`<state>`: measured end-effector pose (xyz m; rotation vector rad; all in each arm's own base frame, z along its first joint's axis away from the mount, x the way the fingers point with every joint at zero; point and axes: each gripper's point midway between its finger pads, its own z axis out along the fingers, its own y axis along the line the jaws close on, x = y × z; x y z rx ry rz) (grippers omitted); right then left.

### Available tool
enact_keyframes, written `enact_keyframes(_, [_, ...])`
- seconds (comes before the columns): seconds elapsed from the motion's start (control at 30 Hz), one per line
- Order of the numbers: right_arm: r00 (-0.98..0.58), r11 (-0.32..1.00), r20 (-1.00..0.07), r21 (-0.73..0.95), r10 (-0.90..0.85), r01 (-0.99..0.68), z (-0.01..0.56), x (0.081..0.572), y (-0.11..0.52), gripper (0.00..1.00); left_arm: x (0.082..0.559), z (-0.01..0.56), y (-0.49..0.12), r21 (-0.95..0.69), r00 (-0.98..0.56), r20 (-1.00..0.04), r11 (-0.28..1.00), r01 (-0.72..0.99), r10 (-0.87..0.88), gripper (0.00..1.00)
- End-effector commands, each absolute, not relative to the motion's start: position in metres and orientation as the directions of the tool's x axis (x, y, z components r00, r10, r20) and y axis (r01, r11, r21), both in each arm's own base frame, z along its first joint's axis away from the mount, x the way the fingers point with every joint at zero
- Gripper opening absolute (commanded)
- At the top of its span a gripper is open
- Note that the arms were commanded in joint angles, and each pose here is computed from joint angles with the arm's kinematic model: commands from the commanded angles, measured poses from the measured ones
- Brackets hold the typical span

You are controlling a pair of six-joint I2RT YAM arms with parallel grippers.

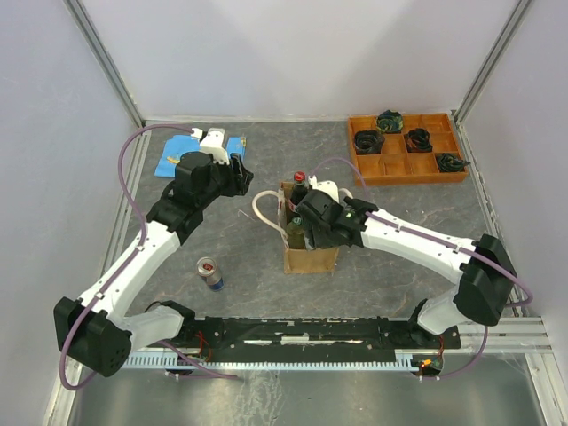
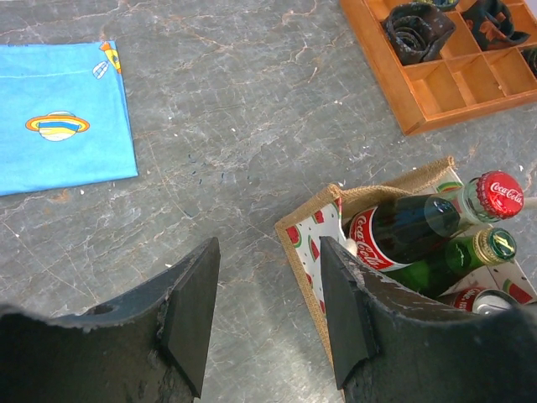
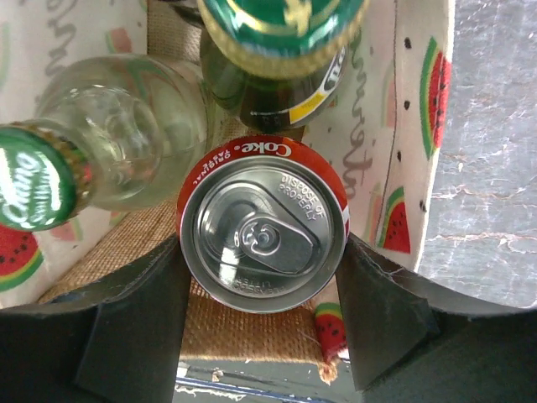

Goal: Place the beverage into the canvas bag

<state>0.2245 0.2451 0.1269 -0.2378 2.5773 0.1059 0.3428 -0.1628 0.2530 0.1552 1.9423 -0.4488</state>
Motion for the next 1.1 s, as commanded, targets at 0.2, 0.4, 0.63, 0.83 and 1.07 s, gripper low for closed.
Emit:
enact_keyframes(0.2, [-0.844, 0.988, -0.525, 0.038, -0.105, -0.147, 0.104, 0.218, 0.236, 0.19, 0.338, 0.269, -0.157, -0.229, -0.362, -0.926, 0.92, 0.317, -0.106, 0.58])
enact_keyframes(0.4, [-0.822, 0.985, -0.558, 0.048, -0.113, -0.168, 0.126, 0.224, 0.241, 0.6, 0.333, 0.271, -0.155, -0.192, -0.347, -0.935, 0.92, 0.341, -0.066, 0.59])
enact_keyframes(0.63, [-0.806, 0.979, -0.578, 0.056, -0.129, -0.197, 0.145, 0.231, 0.251, 0.83, 0.322, 0.267, -0.15, -0.154, -0.35, -0.936, 0.92, 0.36, -0.019, 0.59])
enact_keyframes(0.83, [-0.807, 0.977, -0.577, 0.074, -0.123, -0.202, 0.151, 0.23, 0.253, 0.9, 0.313, 0.263, -0.146, -0.127, -0.355, -0.935, 0.918, 0.375, 0.016, 0.59])
enact_keyframes(1.07, [-0.759, 0.977, -0.648, 0.119, -0.058, -0.176, 0.205, 0.232, 0.243, 0.9, 0.287, 0.257, -0.123, 0.063, -0.38, -0.891, 0.896, 0.439, 0.249, 0.59])
